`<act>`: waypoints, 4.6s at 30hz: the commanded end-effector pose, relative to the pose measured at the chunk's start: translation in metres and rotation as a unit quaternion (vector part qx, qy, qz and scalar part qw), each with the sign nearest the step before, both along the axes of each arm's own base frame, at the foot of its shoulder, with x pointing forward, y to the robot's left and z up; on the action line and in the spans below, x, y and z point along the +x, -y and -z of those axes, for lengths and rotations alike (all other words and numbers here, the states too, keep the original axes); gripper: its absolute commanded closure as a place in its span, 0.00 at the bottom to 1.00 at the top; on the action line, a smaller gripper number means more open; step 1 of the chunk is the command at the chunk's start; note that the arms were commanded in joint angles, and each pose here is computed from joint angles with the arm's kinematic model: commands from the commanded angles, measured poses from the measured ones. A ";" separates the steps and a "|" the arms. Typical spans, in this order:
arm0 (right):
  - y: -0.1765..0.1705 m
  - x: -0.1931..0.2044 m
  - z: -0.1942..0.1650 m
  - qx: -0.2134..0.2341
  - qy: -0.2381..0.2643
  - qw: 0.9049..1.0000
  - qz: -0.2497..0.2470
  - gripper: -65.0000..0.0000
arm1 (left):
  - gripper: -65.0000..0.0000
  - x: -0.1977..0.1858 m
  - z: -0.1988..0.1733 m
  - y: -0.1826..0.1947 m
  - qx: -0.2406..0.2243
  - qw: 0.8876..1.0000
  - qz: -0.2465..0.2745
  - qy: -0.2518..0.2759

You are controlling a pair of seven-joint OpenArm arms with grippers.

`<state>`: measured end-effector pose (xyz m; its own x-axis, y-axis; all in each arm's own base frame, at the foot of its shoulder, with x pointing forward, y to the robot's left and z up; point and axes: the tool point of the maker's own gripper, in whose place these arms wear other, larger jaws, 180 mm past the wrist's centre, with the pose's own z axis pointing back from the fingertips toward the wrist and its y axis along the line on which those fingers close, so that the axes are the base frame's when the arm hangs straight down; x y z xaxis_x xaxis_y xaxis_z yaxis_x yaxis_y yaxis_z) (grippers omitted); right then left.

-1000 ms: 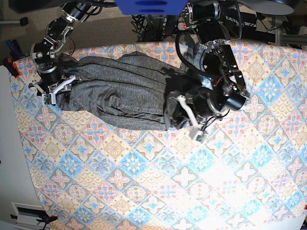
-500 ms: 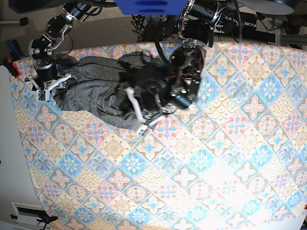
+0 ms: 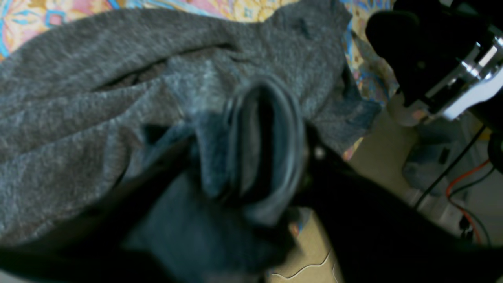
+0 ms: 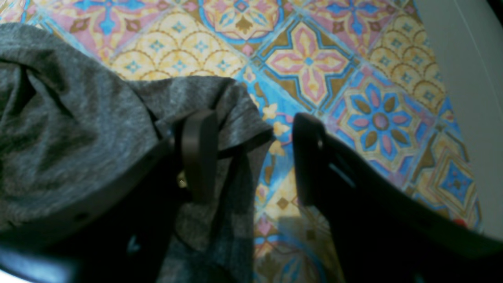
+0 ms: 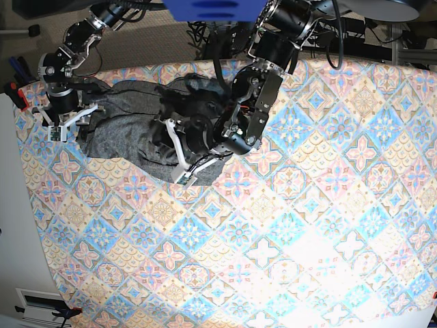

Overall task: Layout the t-shirt on the table in an organized manner, then fold the t-shirt properly
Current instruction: 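Lift the bundle end with the left gripper and fold it toward the right gripper, then drag the folded bundle toward the right gripper with both grippers, then press the right gripper onto the bunched shirt and release the left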

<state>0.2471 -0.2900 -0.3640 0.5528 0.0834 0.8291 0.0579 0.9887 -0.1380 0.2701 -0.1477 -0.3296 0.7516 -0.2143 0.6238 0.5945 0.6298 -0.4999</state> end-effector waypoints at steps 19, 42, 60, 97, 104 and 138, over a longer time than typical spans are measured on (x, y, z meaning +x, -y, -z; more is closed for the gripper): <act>0.039 -0.008 -0.026 -0.006 0.051 0.996 0.076 0.56 | 0.65 0.015 -0.097 -0.037 -0.050 0.978 -0.012 0.203; 0.044 -0.064 0.035 0.198 -0.028 0.958 0.204 0.42 | 0.66 -0.003 -0.029 -0.190 0.080 0.976 -0.149 0.141; -0.029 -0.072 0.106 0.310 -0.176 0.924 0.140 0.42 | 0.66 0.002 -0.041 -0.224 0.044 0.976 -0.173 0.124; -0.155 -0.054 0.097 0.244 -0.270 0.922 -0.130 1.00 | 0.67 -0.008 -0.014 -0.254 0.117 0.978 -0.162 0.055; -0.089 -0.056 0.095 0.244 -0.248 0.937 -0.036 1.00 | 0.67 -0.009 -0.014 -0.254 0.117 0.978 -0.162 0.054; -0.021 0.067 -0.035 0.004 -0.148 0.985 -0.087 1.00 | 0.67 -0.005 0.000 -0.273 0.173 0.967 -0.178 0.056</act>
